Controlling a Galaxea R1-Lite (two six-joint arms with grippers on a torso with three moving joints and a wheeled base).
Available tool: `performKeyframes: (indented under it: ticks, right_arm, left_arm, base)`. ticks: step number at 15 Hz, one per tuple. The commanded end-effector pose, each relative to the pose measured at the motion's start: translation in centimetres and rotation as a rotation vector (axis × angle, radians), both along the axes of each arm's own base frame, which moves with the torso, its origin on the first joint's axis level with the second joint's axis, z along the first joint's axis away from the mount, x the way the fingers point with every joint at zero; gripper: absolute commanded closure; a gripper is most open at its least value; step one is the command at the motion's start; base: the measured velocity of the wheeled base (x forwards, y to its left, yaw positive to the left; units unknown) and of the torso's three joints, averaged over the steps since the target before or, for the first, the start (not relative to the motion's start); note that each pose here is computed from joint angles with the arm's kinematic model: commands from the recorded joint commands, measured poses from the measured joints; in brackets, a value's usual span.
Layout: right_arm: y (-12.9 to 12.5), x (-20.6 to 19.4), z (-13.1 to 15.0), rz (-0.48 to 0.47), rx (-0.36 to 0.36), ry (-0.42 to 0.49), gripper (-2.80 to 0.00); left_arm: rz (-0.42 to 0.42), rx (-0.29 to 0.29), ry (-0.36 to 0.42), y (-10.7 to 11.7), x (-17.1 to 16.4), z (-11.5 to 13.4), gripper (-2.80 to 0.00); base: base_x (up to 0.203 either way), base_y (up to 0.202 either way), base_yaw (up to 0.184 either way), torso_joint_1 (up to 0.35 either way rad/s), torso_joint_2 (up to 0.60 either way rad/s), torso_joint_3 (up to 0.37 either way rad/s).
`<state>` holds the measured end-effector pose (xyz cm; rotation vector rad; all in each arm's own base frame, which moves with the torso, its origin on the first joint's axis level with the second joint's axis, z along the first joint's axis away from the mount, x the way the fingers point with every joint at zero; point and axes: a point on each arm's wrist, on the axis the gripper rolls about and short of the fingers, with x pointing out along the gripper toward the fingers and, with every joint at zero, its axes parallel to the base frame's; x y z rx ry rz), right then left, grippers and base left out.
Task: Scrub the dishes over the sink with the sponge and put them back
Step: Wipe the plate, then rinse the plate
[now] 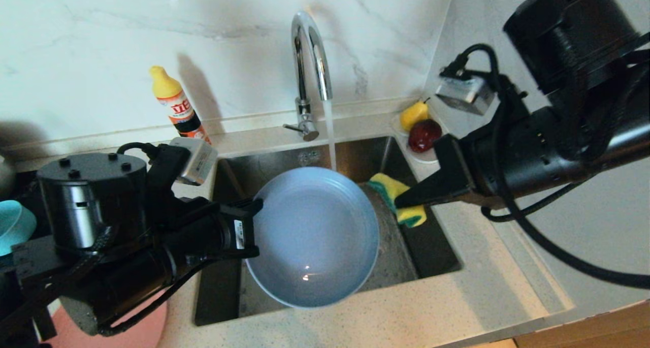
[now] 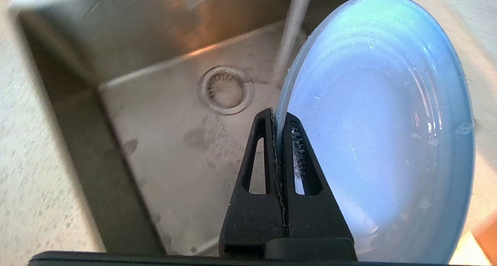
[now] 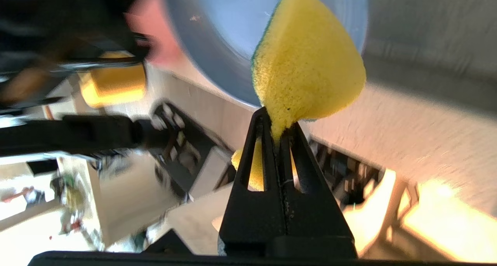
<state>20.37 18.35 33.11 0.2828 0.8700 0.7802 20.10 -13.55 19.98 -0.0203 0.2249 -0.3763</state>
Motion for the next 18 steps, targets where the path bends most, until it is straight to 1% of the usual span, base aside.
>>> performKeyframes:
  ticks: [1,3,4,6,8,11,13,18]
  right_arm:
    - [-2.3,-1.9,2.7,-0.014,0.065,-0.073,0.0]
    - [-3.3,-2.4,3.1,-0.033,0.076,-0.084,0.0]
    - [-3.5,-2.6,3.1,-0.035,0.075,-0.083,0.0]
    - [-3.8,-2.8,3.1,-0.04,0.074,-0.082,0.0]
    - [-4.0,-2.8,2.9,-0.036,0.073,-0.069,0.0]
    - [-4.1,-2.9,2.2,-0.037,0.058,-0.05,0.0]
    - [-4.2,-3.0,1.6,-0.037,0.044,-0.032,0.0]
    - [-4.3,-3.2,1.0,-0.037,0.031,-0.016,0.0]
  left_arm:
    - [0.046,-0.009,0.062,-0.3,1.9,-1.3,0.0]
    - [0.097,-0.042,0.11,-0.1,3.4,-1.8,0.0]
    - [0.128,-0.075,0.134,0.0,4.2,-1.8,0.0]
    - [0.165,-0.11,0.168,-0.1,5.7,-2.2,0.0]
    - [0.18,-0.127,0.184,-0.6,7.1,-2.8,0.0]
    - [0.187,-0.167,0.175,-1.9,9.6,-2.8,0.0]
    - [0.187,-0.179,0.162,-2.7,11.0,-2.7,0.0]
    - [0.186,-0.169,0.176,-3.9,13.2,-4.1,0.0]
  base:
    - [0.0,0.0,0.0,0.0,0.0,0.0]
    - [0.0,0.0,0.0,0.0,0.0,0.0]
    - [0.0,0.0,0.0,0.0,0.0,0.0]
    - [0.0,0.0,0.0,0.0,0.0,0.0]
    - [0.0,0.0,0.0,0.0,0.0,0.0]
    - [0.0,0.0,0.0,0.0,0.0,0.0]
    - [0.0,0.0,0.0,0.0,0.0,0.0]
    - [0.0,0.0,0.0,0.0,0.0,0.0]
